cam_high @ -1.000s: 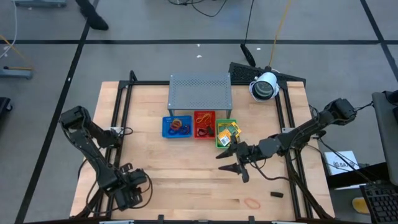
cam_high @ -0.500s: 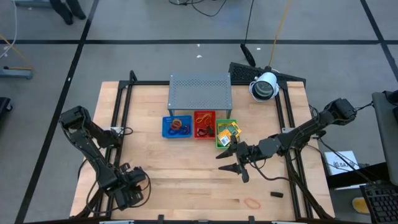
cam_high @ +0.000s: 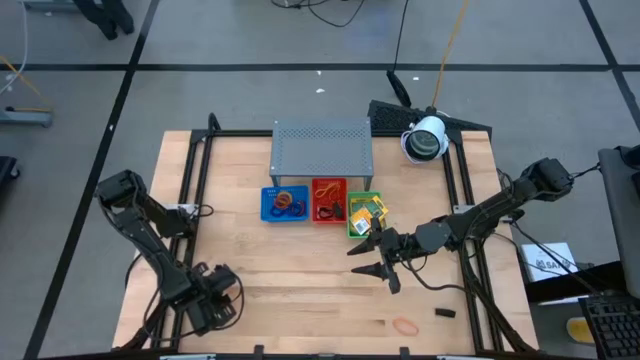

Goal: Pick & Place Office Desk Supplies
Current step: Put the orange rubber band into the red bin

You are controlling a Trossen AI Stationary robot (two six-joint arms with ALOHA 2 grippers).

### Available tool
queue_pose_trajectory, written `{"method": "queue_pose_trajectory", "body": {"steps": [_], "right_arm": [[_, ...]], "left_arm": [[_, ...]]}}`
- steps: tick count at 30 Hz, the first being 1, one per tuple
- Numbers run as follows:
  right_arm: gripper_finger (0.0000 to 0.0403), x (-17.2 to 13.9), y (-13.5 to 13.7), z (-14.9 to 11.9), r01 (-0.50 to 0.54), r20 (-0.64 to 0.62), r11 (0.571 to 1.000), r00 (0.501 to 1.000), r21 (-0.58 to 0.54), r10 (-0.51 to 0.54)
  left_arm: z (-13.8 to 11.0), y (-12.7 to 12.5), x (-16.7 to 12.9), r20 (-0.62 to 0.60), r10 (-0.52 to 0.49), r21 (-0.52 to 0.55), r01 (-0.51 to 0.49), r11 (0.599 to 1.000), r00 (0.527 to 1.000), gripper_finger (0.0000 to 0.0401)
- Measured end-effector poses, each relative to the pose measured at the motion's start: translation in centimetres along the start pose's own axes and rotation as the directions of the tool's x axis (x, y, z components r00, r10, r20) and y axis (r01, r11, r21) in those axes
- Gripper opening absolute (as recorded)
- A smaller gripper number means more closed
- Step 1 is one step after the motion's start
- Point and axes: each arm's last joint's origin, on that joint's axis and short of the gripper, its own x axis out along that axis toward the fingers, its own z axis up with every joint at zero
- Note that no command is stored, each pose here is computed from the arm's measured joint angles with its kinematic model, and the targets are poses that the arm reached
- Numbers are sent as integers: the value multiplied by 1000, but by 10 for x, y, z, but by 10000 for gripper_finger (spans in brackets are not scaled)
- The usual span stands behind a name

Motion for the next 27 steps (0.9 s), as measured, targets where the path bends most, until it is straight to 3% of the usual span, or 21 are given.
{"method": "queue_pose_trajectory", "body": {"steps": [8, 16, 22, 27], "right_arm": [[196, 0, 0, 0, 0, 0, 1000, 1000, 0, 0], [196, 0, 0, 0, 0, 0, 1000, 1000, 0, 0], [196, 0, 0, 0, 0, 0, 1000, 1000, 0, 0], [196, 0, 0, 0, 0, 0, 1000, 1000, 0, 0]], "left_arm": [[11, -1, 2, -77, 6, -189, -20, 982, 997, 175], [25, -10, 3, -155, -77, -338, 20, 941, 985, 175], [35, -9, 4, -240, -85, -404, -20, 915, 967, 175], [39, -3, 5, -248, -31, -413, -77, 908, 968, 175]]}}
